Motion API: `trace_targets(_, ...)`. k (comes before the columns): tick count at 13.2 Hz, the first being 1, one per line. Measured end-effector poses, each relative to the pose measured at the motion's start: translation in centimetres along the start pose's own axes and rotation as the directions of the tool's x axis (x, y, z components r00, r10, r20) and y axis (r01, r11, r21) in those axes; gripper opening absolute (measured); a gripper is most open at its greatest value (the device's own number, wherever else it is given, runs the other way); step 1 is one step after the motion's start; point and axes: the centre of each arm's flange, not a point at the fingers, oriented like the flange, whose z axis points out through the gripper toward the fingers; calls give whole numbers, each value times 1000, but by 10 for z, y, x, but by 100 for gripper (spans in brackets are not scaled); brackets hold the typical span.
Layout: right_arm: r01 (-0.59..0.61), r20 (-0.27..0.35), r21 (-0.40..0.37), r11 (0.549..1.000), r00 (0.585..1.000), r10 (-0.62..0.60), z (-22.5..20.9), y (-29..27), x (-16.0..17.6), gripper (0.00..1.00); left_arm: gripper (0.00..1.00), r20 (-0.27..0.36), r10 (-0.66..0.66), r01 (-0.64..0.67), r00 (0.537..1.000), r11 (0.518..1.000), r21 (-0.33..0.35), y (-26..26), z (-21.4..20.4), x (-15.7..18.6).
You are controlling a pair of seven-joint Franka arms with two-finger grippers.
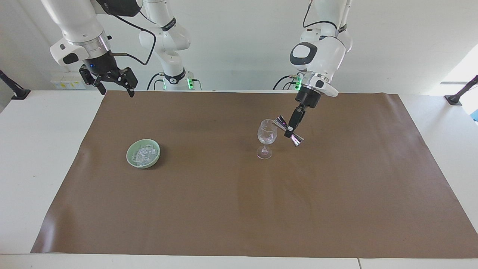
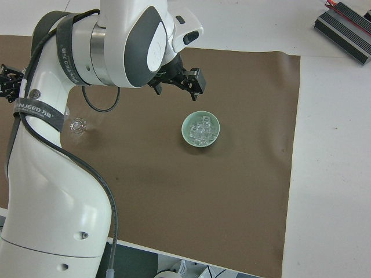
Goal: Pour wine and add ice with both arms
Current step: 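Tilt the jigger with the left gripper to pour into the glass, then hold the tilted jigger over the glass with the left gripper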
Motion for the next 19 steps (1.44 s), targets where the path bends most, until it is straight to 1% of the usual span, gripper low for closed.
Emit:
trace_targets(3, 0, 0, 0, 1000, 1000, 0, 0, 0, 0, 100, 22, -6, 31, -31, 999, 999, -9, 2, 0, -7)
trace_targets(8, 0, 0, 0, 1000, 1000, 0, 0, 0, 0, 100, 22, -19, 74, -74, 997, 997, -15, 2, -1, -6)
trace_targets(13, 0, 0, 0, 1000, 1000, 0, 0, 0, 0, 100, 22, -62, 94, -97, 994, 995, -33, 3, -2, -10)
trace_targets(19, 0, -6, 0, 1000, 1000, 0, 0, 0, 1, 100, 22, -82, 110, -114, 991, 992, -45, 4, -1, -18)
